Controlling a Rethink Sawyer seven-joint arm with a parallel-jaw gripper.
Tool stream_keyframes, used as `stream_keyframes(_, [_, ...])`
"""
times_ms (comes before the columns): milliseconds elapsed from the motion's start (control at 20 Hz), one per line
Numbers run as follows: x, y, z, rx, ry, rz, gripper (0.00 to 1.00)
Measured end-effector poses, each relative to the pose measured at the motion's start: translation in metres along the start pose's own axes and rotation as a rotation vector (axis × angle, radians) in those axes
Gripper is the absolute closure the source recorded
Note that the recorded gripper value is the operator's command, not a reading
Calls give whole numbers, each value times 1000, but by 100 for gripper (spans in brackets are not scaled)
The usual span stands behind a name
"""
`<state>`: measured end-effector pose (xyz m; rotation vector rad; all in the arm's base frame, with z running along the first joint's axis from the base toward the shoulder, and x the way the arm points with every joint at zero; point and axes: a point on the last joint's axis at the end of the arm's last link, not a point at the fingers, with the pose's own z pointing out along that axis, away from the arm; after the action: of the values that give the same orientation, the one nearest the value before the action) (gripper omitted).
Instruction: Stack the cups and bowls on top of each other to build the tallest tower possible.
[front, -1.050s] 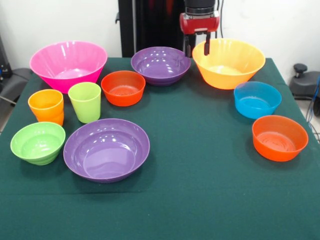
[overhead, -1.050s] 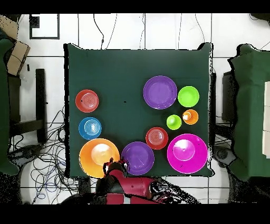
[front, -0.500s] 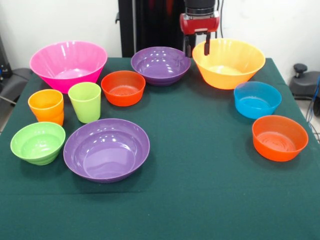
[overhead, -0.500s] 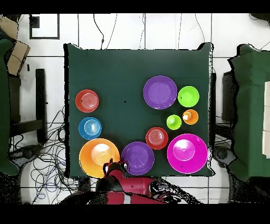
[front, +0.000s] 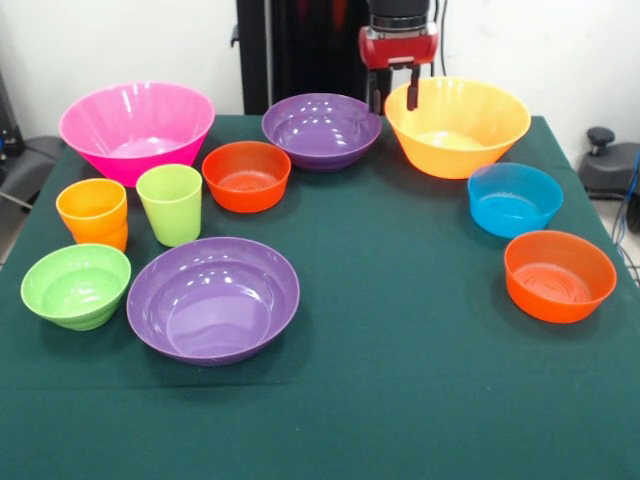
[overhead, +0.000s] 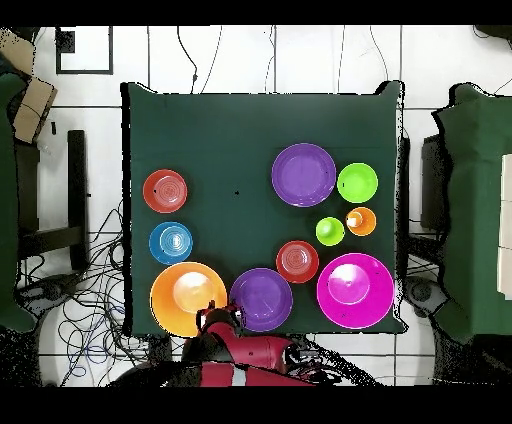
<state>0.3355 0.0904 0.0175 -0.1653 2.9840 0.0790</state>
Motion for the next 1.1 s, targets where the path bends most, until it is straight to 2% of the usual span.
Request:
stream_keyframes(950, [1, 0, -1, 7, 0, -7, 0])
stream_keyframes(1000, [1, 0, -1, 7, 0, -6, 100])
stream_keyframes(1100, [0, 0, -1, 6, -1, -4, 100])
